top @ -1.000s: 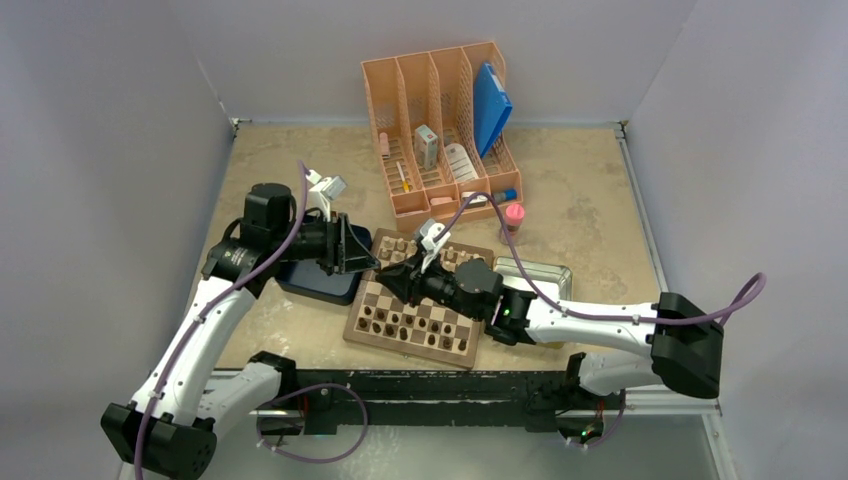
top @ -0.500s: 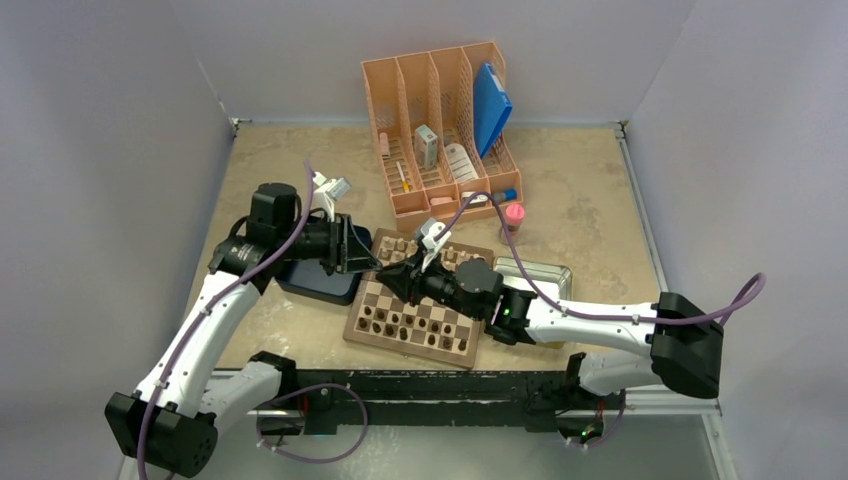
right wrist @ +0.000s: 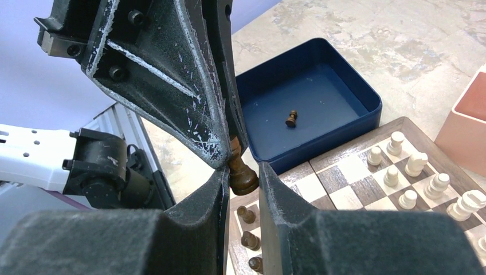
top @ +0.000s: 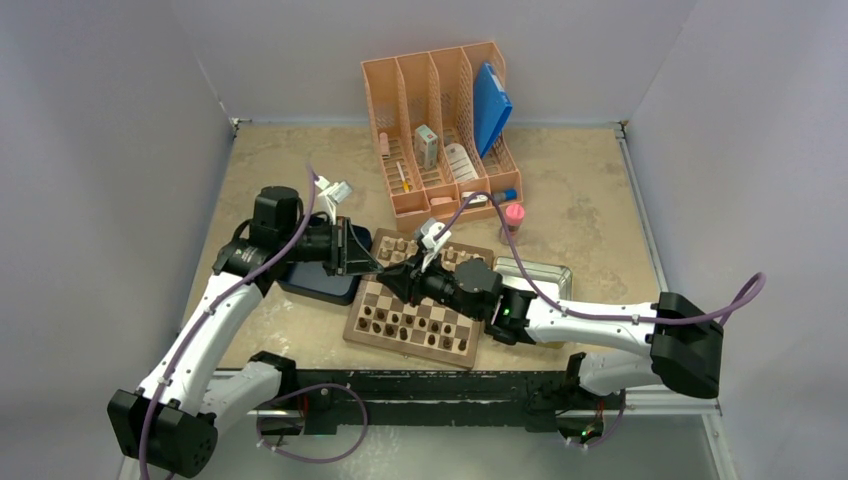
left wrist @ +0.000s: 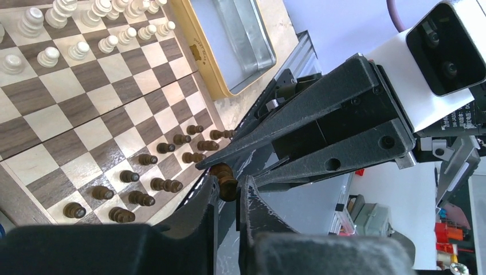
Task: Set up the chess pieces on the board
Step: Pick up the chess piece from the storage box.
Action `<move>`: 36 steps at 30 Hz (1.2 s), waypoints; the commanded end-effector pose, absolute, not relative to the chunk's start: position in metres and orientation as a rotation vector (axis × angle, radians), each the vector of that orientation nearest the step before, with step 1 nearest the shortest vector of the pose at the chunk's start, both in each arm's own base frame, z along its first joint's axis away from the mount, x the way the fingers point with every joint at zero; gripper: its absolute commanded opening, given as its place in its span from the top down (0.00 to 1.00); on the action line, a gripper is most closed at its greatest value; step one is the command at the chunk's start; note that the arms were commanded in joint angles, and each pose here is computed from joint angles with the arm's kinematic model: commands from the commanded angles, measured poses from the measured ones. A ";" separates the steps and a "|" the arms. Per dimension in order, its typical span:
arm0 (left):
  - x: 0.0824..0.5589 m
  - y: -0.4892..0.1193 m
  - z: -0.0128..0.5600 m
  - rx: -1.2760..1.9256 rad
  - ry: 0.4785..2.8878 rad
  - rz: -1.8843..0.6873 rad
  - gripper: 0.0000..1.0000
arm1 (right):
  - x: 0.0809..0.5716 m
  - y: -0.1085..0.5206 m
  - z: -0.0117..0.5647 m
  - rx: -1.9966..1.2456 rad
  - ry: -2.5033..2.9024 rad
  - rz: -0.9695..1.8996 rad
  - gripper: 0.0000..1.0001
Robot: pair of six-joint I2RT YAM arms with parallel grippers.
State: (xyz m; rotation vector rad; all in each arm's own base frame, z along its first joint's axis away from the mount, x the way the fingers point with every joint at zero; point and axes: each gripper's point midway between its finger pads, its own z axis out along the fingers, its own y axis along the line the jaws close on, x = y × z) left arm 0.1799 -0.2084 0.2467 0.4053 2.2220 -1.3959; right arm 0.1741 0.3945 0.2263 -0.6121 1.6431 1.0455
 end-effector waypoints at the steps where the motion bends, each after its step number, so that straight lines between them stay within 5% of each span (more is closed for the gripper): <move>1: 0.185 -0.209 0.248 0.429 2.188 -1.371 1.00 | 0.176 0.397 0.256 -0.548 1.559 1.104 0.98; 10: 0.207 -0.199 0.247 0.398 2.161 -1.200 1.00 | 0.178 0.382 0.222 -0.554 1.714 1.002 0.81; 16: 0.214 -0.198 0.251 0.389 2.128 -1.171 1.00 | 0.165 0.362 0.224 -0.578 1.687 1.030 0.55; 23: 0.218 -0.197 0.248 0.383 2.135 -1.148 1.00 | 0.160 0.339 0.216 -0.520 1.800 0.997 0.51; 36: 0.243 -0.151 0.215 0.325 2.148 -0.718 1.00 | 0.115 0.258 0.147 -0.207 2.461 0.693 0.55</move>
